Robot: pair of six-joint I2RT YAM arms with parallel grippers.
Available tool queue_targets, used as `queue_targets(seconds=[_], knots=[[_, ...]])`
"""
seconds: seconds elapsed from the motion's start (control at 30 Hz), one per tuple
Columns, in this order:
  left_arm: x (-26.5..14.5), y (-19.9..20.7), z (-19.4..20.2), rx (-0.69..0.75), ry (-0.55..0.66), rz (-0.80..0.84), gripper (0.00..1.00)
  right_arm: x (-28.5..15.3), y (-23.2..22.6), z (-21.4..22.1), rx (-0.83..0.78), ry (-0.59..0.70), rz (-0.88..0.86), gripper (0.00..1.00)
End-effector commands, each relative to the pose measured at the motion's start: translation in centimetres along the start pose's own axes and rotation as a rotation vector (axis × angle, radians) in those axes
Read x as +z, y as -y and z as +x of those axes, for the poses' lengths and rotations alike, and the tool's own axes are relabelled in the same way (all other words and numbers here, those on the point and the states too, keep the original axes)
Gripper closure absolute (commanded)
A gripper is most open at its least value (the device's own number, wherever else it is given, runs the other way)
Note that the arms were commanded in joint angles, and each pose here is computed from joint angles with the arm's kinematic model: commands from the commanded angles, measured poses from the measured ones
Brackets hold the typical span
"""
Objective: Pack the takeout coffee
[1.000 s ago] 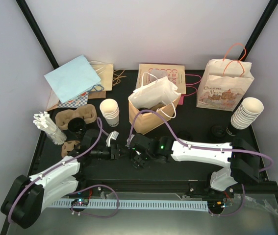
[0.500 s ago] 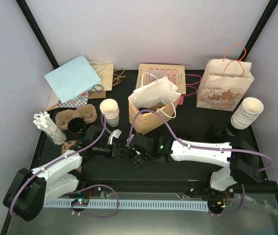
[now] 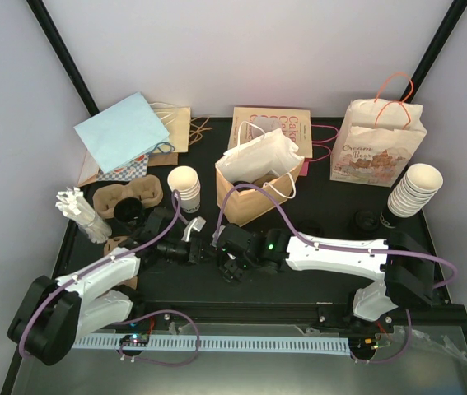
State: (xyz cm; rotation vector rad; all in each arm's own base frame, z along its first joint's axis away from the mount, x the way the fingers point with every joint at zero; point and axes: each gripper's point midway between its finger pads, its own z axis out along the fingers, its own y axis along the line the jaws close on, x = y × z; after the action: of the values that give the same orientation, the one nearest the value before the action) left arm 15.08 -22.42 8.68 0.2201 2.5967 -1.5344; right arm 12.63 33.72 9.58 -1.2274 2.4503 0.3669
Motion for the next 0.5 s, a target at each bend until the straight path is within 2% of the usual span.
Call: queue_targets(seconds=[0.0,0.13,0.2,0.33,0.47], knots=[[0.0,-5.6,4.0,-0.183,-0.080,-0.214,0.75,2.5,-0.9,12.3,0.044,-0.472,-0.055,0.27],[-0.9,-1.8,1.3,-0.093,0.008,-0.133,0.52,2.2,-0.2,10.7,0.054,-0.436,0.008,0.28],[-1.9,0.1,-0.1,-0.041,0.066,-0.118,0.44,2.0,0.0,9.7,0.061,-0.409,0.027,0.27],[-3.0,2.3,-1.5,0.019,0.149,-0.082,0.39,1.6,-0.4,8.4,0.045,-0.356,0.011,0.27],[-2.6,2.2,-1.6,0.014,0.133,-0.064,0.39,1.5,-0.4,8.1,0.023,-0.330,-0.002,0.27]])
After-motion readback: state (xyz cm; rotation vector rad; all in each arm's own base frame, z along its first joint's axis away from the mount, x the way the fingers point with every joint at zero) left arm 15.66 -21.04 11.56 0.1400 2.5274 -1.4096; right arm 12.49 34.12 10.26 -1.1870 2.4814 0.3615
